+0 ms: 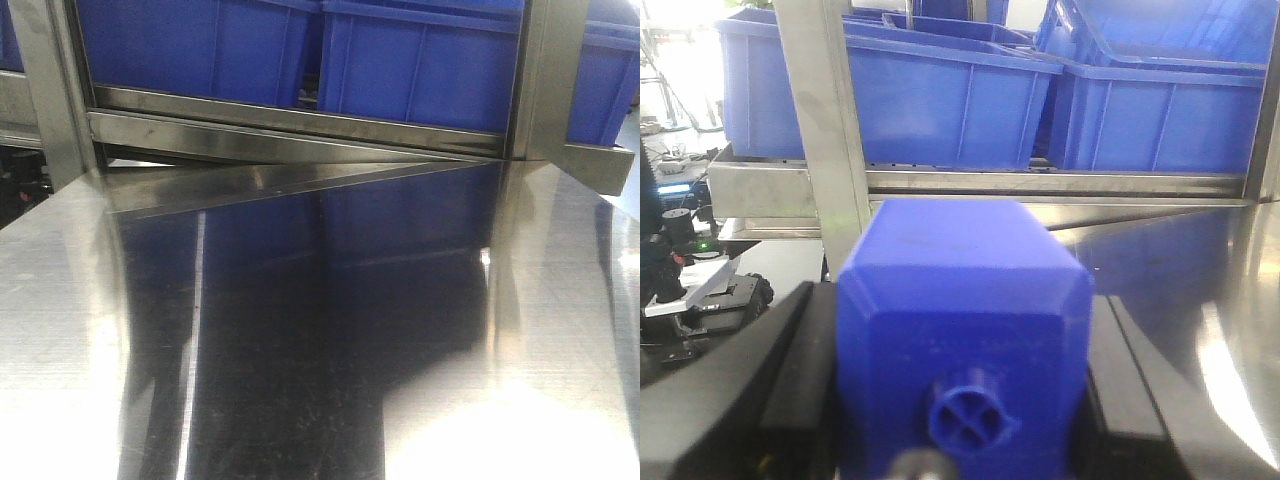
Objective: Pick and sort blue part to right shelf
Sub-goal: 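Lift the blue block with the right gripper, holding both parts, then turn the base away from the table while holding both parts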
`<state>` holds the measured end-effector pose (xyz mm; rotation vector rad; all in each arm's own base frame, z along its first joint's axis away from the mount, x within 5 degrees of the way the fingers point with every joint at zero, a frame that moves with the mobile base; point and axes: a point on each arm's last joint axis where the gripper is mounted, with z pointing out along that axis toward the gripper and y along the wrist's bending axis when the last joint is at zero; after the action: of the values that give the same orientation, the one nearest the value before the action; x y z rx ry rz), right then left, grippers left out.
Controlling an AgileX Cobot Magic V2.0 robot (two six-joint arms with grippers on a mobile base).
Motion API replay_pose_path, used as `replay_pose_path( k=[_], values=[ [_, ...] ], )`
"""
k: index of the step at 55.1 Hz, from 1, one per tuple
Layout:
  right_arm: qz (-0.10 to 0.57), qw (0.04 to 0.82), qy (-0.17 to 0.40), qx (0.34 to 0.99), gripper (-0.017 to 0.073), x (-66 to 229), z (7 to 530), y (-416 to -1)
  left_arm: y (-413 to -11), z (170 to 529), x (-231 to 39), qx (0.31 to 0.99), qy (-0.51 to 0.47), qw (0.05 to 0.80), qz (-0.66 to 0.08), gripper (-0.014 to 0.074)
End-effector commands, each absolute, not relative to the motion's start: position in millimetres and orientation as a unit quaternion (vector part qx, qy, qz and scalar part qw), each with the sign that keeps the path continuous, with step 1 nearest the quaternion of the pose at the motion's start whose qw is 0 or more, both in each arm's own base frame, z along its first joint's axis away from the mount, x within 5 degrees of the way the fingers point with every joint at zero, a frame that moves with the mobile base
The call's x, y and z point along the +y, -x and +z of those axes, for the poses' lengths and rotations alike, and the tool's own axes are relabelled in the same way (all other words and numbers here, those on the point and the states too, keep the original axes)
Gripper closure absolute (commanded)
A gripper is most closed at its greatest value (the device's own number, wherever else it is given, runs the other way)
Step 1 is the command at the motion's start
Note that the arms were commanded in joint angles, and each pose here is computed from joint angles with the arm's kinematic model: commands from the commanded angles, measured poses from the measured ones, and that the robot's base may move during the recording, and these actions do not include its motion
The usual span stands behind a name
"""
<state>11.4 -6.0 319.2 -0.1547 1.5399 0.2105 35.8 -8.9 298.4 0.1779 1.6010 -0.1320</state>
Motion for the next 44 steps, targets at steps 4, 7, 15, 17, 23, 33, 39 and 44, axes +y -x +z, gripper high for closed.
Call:
replay_pose_path(
  k=[4, 7, 15, 17, 23, 33, 39, 44],
  values=[
    [0.090, 0.745, 0.075, 0.657, 0.0343, -6.0, 335.0, -9.6, -34.5, 316.2, -8.4, 0.676, -0.071, 0.731, -0.068, 0.0429],
    [0.090, 0.745, 0.075, 0.657, 0.0343, -6.0, 335.0, -9.6, -34.5, 316.2, -8.4, 0.676, -0.071, 0.731, -0.068, 0.0440],
    [0.090, 0.745, 0.075, 0.657, 0.0343, -6.0, 335.0, -9.6, -34.5, 316.2, -8.4, 0.676, -0.071, 0.731, -0.068, 0.0463],
    [0.090, 0.745, 0.075, 0.657, 0.0343, -6.0, 335.0, -9.6, -34.5, 316.2, -8.4, 0.676, -0.071, 0.731, -0.068, 0.0471],
    [0.090, 0.745, 0.075, 0.657, 0.0343, -6.0, 335.0, -9.6, -34.5, 316.2, -8.4, 0.676, -0.071, 0.731, -0.068, 0.0470],
    [0.090, 0.745, 0.075, 0.657, 0.0343, -6.0, 335.0, -9.6, -34.5, 316.2, -8.4, 0.676, -0.071, 0.731, -0.068, 0.0470],
    [0.090, 0.744, 0.075, 0.658, 0.0343, -5.9, 335.0, -9.9, -34.5, 316.2, -8.4, 0.676, -0.071, 0.731, -0.068, 0.0470],
    [0.090, 0.744, 0.075, 0.658, 0.0343, -5.8, 335.0, -10.2, -35.4, 316.0, -8.6, 0.677, -0.071, 0.729, -0.068, 0.0470]
  ],
)
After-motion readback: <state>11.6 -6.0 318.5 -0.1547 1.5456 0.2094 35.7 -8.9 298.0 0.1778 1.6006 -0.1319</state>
